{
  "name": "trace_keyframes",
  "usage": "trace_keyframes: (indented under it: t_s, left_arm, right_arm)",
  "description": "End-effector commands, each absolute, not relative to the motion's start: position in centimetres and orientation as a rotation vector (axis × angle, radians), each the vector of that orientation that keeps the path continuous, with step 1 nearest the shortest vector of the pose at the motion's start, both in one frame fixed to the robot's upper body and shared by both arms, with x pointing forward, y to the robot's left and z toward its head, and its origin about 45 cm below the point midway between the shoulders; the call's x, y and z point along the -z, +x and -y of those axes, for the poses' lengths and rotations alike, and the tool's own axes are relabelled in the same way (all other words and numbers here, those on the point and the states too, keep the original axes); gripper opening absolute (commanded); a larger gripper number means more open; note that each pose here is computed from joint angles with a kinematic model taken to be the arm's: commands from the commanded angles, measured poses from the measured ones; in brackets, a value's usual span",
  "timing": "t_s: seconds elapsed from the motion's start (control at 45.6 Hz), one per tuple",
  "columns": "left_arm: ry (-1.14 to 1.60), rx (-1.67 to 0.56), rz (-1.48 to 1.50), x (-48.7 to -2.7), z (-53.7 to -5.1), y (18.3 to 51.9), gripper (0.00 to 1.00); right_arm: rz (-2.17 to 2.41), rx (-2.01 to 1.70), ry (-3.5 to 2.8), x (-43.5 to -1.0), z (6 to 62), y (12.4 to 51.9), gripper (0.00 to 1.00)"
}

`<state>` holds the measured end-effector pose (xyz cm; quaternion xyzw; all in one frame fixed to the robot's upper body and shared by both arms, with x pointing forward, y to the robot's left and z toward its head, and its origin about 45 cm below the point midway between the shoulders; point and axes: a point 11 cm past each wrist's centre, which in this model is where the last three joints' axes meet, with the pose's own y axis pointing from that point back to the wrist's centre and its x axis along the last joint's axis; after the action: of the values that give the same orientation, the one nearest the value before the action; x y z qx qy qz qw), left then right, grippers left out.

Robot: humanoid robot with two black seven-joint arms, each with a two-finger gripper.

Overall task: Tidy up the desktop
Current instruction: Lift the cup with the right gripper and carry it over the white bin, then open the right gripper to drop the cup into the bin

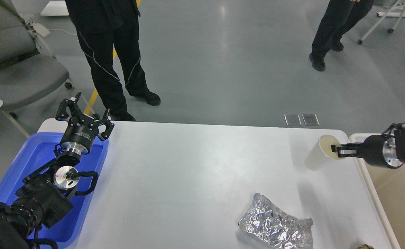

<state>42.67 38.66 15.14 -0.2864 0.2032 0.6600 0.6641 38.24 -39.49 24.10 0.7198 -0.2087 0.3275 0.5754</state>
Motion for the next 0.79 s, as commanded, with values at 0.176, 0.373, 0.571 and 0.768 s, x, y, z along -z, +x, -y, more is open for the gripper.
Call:
trace_keyframes:
  t_s: [0.176,0.373,0.571,0.768]
  left_arm:
    - [-0.647,-1.491,-0.459,-15.1,-38.7,42.7,1.00]
    - [-0.647,-1.491,-0.459,-15.1,-38.7,42.7,1.00]
    - [-0.647,-1.491,-0.459,-15.1,-38.7,42.7,1.00]
    - [-0.647,-1.491,-0.459,-15.1,-38.7,42.7,1.00]
  right_arm:
    - [0.530,-0.823,1.658,-36.5,39.7,40.3,0.00]
    - [0.494,-0.867,1.612,-38.1,39.6,40.3,0.00]
    - [0.489,-0.882,1.557,-38.6,40.8,40.1,0.00]
    - [0.544,-0.768,1.446,-37.4,46.8,39.1,0.00]
